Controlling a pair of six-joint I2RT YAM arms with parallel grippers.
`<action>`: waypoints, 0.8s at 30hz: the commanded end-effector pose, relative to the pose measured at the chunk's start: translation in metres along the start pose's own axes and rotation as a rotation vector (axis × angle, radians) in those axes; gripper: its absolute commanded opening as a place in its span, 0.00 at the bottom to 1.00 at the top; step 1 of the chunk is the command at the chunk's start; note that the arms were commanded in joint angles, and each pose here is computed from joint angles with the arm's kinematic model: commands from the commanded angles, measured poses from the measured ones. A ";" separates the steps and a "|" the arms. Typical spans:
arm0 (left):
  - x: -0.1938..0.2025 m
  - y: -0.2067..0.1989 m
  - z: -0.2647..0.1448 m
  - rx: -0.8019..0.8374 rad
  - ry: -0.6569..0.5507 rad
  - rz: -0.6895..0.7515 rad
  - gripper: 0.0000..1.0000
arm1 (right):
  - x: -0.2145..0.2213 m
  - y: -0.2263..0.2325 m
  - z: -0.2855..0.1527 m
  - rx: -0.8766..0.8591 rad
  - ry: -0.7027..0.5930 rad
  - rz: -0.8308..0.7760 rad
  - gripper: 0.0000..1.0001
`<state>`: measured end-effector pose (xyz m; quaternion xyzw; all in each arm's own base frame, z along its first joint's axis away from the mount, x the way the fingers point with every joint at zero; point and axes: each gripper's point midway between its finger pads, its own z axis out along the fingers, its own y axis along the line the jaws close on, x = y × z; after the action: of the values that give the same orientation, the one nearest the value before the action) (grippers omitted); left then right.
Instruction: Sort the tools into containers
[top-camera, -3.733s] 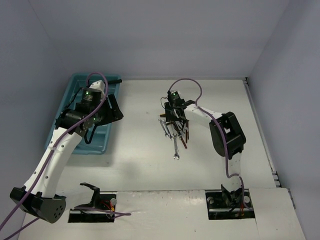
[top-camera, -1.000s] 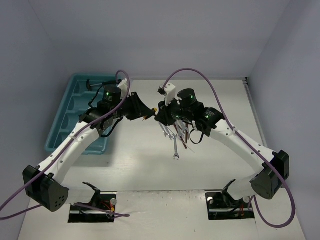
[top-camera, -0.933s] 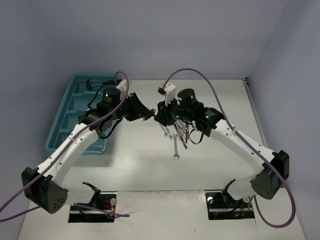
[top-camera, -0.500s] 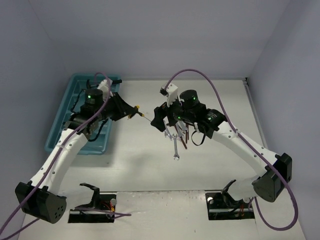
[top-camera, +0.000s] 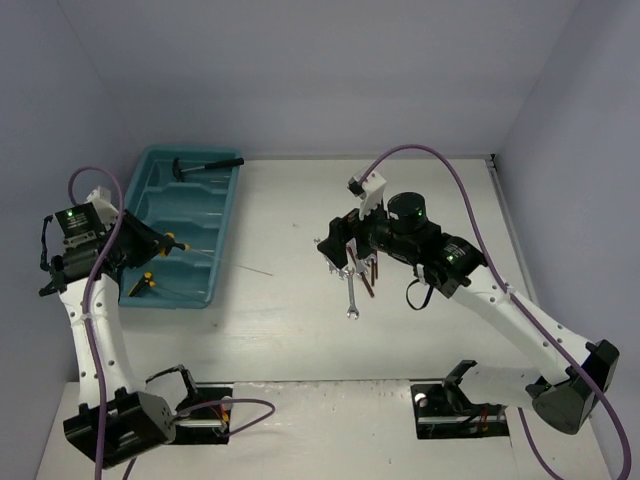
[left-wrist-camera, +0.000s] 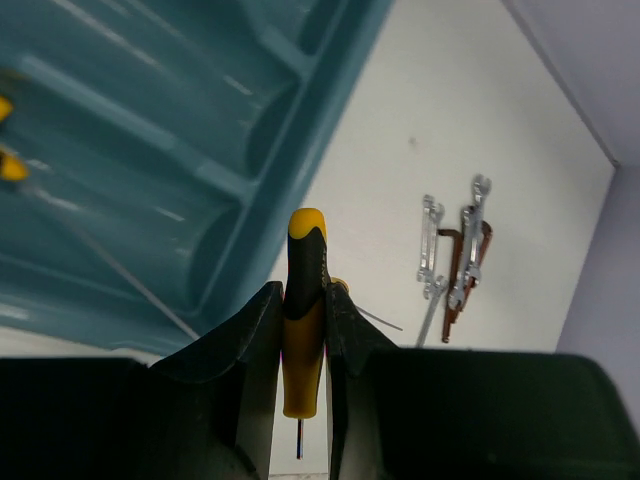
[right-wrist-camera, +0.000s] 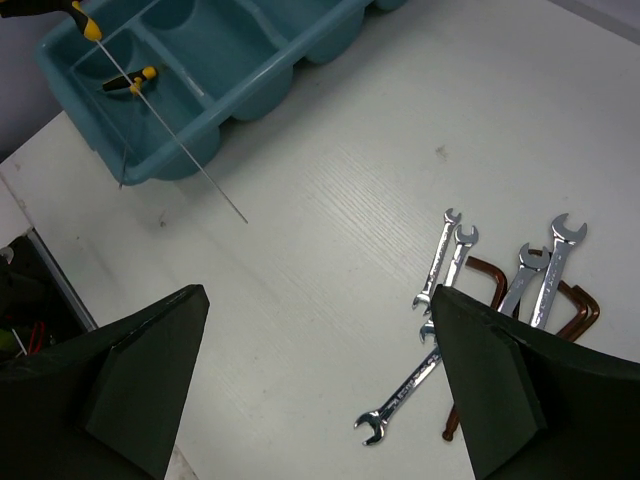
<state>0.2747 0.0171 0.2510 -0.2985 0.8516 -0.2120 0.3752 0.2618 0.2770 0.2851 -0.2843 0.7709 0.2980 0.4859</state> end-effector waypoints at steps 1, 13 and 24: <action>0.002 0.045 -0.002 -0.127 0.052 0.000 0.00 | -0.008 -0.002 -0.006 0.020 -0.055 0.021 0.92; -0.025 0.121 -0.001 -0.437 0.054 -0.060 0.00 | 0.008 -0.004 -0.010 0.024 -0.017 0.010 0.93; -0.053 0.150 0.007 -0.590 -0.029 -0.134 0.00 | 0.017 -0.007 -0.008 0.037 0.002 0.015 0.93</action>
<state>0.2450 0.1337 0.1704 -0.4243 0.8757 -0.0202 0.2295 0.2511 0.2650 0.2525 -0.2780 0.7966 0.2839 0.4556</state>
